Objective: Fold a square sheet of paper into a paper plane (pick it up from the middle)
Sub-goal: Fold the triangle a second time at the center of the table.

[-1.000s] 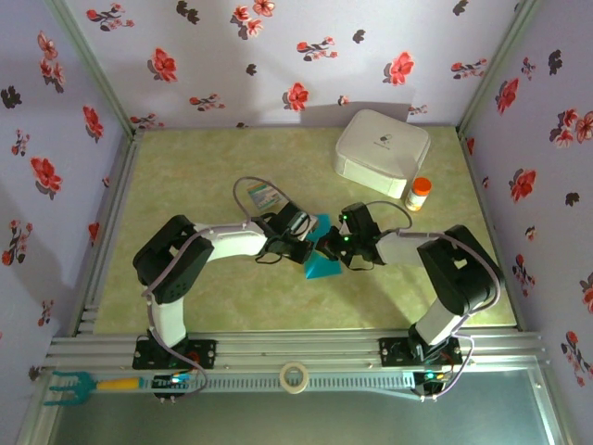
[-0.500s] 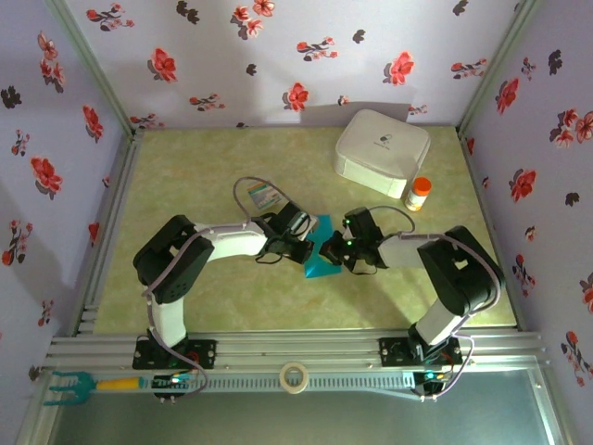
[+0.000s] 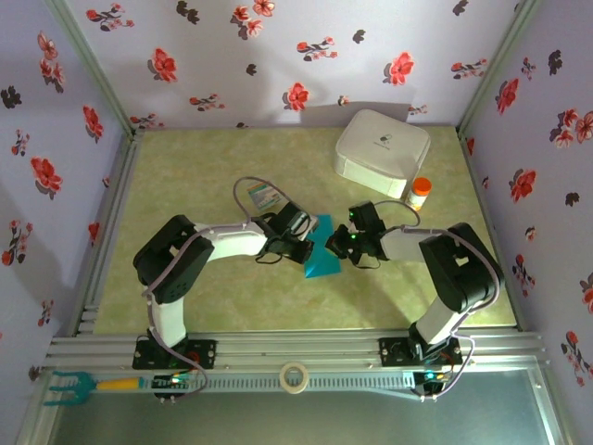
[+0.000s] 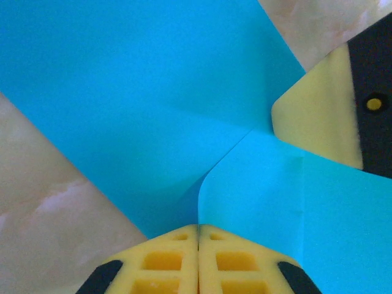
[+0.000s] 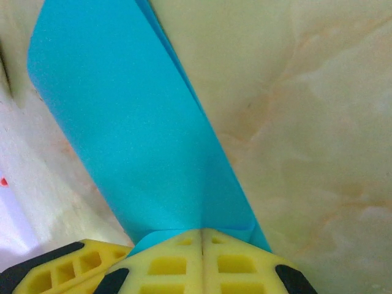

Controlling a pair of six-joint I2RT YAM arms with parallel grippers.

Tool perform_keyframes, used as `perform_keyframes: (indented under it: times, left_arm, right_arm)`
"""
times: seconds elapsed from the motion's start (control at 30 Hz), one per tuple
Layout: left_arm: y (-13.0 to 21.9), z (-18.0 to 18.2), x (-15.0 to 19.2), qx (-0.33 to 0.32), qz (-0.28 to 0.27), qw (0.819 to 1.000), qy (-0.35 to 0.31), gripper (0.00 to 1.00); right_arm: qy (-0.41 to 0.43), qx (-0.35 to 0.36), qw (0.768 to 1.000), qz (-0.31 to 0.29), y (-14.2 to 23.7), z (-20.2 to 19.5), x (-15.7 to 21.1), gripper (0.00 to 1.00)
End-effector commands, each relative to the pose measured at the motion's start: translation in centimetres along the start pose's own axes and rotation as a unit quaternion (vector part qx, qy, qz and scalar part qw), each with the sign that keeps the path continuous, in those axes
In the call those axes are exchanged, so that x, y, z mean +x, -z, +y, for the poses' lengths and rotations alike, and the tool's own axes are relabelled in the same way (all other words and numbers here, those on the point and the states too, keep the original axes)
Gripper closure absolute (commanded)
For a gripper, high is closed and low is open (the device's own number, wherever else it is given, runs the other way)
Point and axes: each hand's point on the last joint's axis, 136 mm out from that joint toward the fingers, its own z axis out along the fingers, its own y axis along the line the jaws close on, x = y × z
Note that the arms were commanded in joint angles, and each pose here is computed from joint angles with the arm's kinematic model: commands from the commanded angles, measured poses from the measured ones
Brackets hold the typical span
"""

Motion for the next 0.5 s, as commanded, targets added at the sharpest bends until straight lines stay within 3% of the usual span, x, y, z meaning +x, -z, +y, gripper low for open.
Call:
perform_keyframes:
  times: [0.0,0.23,0.47]
  left_arm:
    - [-0.7,0.9,1.6,-0.01,0.03,1.0,-0.001,0.93]
    - [-0.7,0.9,1.7,-0.01,0.031,0.999,-0.001,0.93]
    - [-0.8,1.0,1.7,-0.011,0.031,0.999,-0.001,0.93]
  right_arm:
    - [-0.016,0.038,0.999,-0.005,0.0,-2.3,-0.1,0.99]
    - [0.01,-0.037,0.999,-0.016,2.0,2.3,-1.7,0.97]
    - [-0.01,-0.018,1.0,-0.005,0.5,0.2,-1.5,0.98]
